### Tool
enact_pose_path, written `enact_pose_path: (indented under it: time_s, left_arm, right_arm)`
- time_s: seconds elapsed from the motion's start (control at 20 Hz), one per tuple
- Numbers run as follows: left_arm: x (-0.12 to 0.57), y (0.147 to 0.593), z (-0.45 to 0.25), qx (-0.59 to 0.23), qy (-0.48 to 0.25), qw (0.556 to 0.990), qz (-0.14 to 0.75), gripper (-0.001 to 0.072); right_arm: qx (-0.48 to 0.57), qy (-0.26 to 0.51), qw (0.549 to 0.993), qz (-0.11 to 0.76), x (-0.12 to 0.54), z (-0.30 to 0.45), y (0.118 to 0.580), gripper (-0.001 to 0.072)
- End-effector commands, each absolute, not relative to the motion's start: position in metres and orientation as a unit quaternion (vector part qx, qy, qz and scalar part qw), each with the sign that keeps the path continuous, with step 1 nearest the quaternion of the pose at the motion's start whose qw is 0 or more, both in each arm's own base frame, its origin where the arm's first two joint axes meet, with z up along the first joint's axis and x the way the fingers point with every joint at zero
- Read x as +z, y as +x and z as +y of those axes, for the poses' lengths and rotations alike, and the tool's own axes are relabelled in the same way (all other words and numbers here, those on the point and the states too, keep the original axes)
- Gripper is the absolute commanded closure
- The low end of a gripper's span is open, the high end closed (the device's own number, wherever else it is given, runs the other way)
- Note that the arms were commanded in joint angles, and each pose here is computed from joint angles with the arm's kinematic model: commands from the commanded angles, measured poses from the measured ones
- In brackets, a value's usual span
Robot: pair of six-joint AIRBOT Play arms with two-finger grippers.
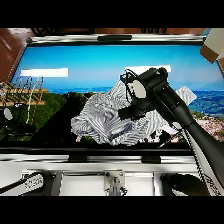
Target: Fold the shirts.
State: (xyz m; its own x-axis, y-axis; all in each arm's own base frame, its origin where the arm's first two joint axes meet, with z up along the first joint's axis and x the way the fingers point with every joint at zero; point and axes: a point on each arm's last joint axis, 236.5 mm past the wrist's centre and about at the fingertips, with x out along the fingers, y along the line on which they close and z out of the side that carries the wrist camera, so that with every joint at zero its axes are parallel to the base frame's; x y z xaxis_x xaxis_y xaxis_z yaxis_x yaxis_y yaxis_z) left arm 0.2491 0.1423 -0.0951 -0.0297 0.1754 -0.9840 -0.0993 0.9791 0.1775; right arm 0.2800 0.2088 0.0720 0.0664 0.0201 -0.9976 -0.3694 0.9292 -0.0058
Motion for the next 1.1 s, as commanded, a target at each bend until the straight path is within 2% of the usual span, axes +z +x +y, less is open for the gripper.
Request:
enact_pose_path:
  time_s: [0.0,0.15,0.25,0.3,0.35,0.6,0.7,0.9,1.05]
  left_arm:
    - [-0.098,0.252,0.145,0.094,0.032,0.699,0.708,0.04]
    - [-0.109,0.249,0.143,0.083,0.034,0.687,0.721,0.0422]
    - [-0.109,0.253,0.145,0.083,0.035,0.69,0.718,0.052]
    - [-0.106,0.256,0.146,0.085,0.036,0.693,0.715,0.0598]
    - [-0.102,0.259,0.147,0.086,0.037,0.695,0.713,0.0636]
    - [-0.063,0.278,0.155,0.097,0.043,0.712,0.694,0.0639]
    - [-0.038,0.286,0.156,0.106,0.044,0.733,0.67,0.064]
    - [0.016,0.295,0.12,0.09,-0.005,0.795,0.6,0.0641]
    - [0.054,0.297,0.093,0.068,0.013,0.831,0.552,0.0641]
  right_arm:
    - [0.136,-0.131,0.718,0.67,0.072,0.209,0.279,0.0615]
    - [0.135,-0.131,0.717,0.671,0.072,0.208,0.279,0.0615]
    - [0.134,-0.132,0.716,0.673,0.072,0.208,0.278,0.0615]
    - [0.134,-0.132,0.715,0.673,0.072,0.207,0.278,0.0615]
    - [0.134,-0.132,0.716,0.673,0.072,0.207,0.278,0.0615]
    - [0.133,-0.133,0.717,0.671,0.072,0.207,0.279,0.0615]
    - [0.133,-0.133,0.717,0.671,0.072,0.207,0.279,0.0615]
    - [0.115,-0.146,0.723,0.665,0.073,0.197,0.285,0.0615]
    - [0.102,-0.155,0.728,0.66,0.078,0.188,0.287,0.0615]
